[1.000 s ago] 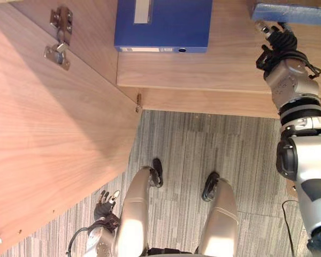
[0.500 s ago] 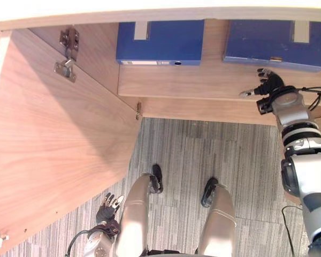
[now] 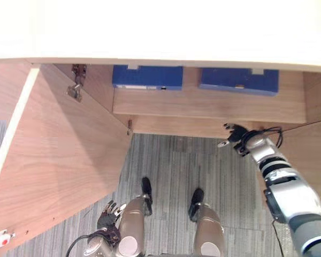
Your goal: Walk over to the cabinet, pick up the folder, carry it to the office cabinet, place the folder inside the office cabinet, then close the office cabinet door
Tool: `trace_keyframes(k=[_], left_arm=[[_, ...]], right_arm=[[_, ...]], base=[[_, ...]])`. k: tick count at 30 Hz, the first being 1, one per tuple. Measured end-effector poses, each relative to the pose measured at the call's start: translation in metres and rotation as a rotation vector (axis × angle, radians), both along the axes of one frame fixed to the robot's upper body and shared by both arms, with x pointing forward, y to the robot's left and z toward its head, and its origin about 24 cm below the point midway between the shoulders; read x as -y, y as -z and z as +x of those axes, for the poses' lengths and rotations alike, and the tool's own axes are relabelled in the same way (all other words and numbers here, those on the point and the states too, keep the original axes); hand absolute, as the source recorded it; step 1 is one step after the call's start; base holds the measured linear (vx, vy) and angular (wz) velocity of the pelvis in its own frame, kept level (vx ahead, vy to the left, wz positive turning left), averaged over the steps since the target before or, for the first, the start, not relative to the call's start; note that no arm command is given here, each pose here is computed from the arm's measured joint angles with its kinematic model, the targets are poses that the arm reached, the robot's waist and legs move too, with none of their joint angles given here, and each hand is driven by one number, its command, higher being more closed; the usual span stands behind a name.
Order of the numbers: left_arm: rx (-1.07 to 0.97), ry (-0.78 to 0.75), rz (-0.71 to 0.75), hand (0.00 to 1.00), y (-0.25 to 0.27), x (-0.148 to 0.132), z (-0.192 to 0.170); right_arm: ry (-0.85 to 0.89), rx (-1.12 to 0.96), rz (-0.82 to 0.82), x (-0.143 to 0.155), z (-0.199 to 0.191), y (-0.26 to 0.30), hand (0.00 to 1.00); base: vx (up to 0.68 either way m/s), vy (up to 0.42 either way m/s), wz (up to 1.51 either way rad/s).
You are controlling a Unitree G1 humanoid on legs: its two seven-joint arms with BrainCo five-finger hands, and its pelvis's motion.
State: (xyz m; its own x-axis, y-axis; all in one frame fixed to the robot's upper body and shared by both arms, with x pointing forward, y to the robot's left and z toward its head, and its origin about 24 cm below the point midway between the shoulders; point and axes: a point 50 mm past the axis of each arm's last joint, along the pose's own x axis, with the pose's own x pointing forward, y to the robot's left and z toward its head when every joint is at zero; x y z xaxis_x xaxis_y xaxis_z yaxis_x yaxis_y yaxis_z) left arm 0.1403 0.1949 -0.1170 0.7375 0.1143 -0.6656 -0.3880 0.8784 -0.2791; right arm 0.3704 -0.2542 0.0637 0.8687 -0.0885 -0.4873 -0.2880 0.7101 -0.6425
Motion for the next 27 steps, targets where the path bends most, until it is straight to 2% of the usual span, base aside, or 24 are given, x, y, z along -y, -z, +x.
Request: trace_keyframes(k=[4, 6, 10, 14, 17, 19, 21, 24, 27], left_arm=[[-0.036, 0.003, 0.026, 0.00, 0.004, -0.003, -0.008], [-0.042, 0.027, 0.034, 0.00, 0.005, 0.002, -0.008], [-0.078, 0.063, 0.070, 0.00, 0.010, 0.007, -0.005], [-0.114, 0.119, 0.158, 0.00, 0.013, 0.018, 0.000], [-0.131, 0.087, 0.168, 0.00, 0.015, 0.016, -0.003], [-0.157, 0.019, 0.158, 0.00, 0.019, 0.010, -0.009], [-0.217, -0.051, 0.155, 0.00, 0.026, 0.000, -0.022], [-0.307, -0.156, 0.125, 0.00, 0.035, -0.009, -0.045], [-0.344, -0.224, 0.099, 0.00, 0.040, -0.011, -0.056]], right_arm=[[0.024, -0.066, 0.181, -0.029, -0.016, 0.043, 0.00], [0.108, -0.076, 0.291, -0.038, -0.030, 0.067, 0.00], [0.274, -0.080, 0.343, -0.053, -0.069, 0.112, 0.00], [0.468, -0.241, 0.461, -0.085, -0.147, 0.176, 0.00], [0.481, -0.434, 0.517, -0.110, -0.208, 0.209, 0.00], [0.507, -0.498, 0.540, -0.109, -0.234, 0.218, 0.00], [0.592, -0.477, 0.622, -0.108, -0.237, 0.219, 0.00], [0.812, -0.413, 0.773, -0.096, -0.247, 0.221, 0.00], [0.827, -0.419, 0.775, -0.094, -0.250, 0.222, 0.00]], base=[[0.06, -0.091, 0.09], [0.06, -0.108, 0.26], [0.02, -0.044, 0.17], [0.00, -0.008, -0.03], [-0.06, -0.018, -0.11], [-0.13, -0.012, -0.68], [-0.13, 0.008, -0.96], [-0.09, 0.062, -0.75], [-0.03, 0.159, -0.77]])
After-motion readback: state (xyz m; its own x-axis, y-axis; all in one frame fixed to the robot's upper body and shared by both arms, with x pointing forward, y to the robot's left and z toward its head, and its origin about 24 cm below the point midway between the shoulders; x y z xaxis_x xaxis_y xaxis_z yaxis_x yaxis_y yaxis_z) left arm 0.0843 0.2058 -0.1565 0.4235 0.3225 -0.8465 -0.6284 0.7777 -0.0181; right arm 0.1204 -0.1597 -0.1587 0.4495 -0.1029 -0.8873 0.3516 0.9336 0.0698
